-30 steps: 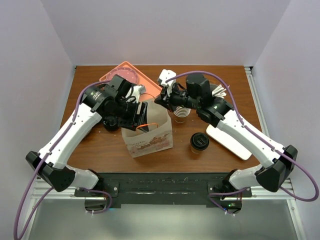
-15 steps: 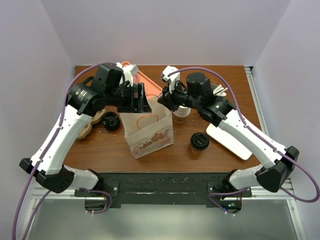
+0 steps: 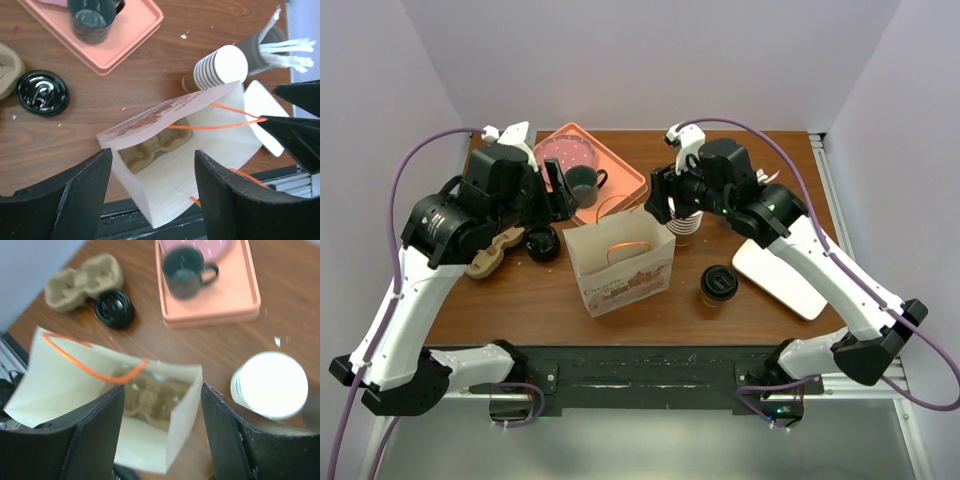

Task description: Pack the takeout coffee

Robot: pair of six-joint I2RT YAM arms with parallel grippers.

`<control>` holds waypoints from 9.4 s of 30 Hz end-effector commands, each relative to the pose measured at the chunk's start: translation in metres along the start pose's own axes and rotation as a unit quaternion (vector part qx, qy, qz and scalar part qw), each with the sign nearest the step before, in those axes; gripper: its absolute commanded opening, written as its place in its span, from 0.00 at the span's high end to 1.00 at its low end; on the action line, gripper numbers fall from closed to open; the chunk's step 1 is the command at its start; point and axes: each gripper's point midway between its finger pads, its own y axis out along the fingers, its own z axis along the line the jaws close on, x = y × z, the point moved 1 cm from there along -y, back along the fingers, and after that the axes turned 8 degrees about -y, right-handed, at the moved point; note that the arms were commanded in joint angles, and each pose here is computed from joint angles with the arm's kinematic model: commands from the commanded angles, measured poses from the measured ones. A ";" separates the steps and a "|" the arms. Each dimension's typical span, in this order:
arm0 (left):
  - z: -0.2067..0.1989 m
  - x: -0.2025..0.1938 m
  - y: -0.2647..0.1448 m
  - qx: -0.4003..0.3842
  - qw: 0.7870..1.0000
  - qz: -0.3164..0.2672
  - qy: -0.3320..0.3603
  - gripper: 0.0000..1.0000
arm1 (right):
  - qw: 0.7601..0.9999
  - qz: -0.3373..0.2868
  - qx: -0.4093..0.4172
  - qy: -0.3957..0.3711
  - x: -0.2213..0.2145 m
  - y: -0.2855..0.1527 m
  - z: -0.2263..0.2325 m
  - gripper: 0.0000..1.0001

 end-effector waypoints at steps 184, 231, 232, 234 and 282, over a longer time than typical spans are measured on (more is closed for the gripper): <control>0.040 -0.089 0.005 -0.104 0.993 0.036 0.030 1.00 | 0.912 0.247 -0.275 0.176 -0.142 -0.067 -0.065 0.08; 0.022 -0.028 0.025 -0.009 0.991 0.029 0.128 0.34 | 0.870 0.129 -0.101 0.465 -0.057 -0.081 0.052 0.37; 0.023 -0.027 0.028 -0.006 0.991 0.029 0.131 0.33 | 0.871 0.131 -0.099 0.462 -0.058 -0.078 0.059 0.38; 0.023 -0.029 0.030 -0.008 0.990 0.032 0.138 0.33 | 0.868 0.128 -0.112 0.467 -0.059 -0.074 0.060 0.38; -0.010 -0.027 0.011 -0.048 0.993 0.086 0.059 0.36 | 0.982 0.118 -0.107 0.100 0.019 -0.026 0.003 0.46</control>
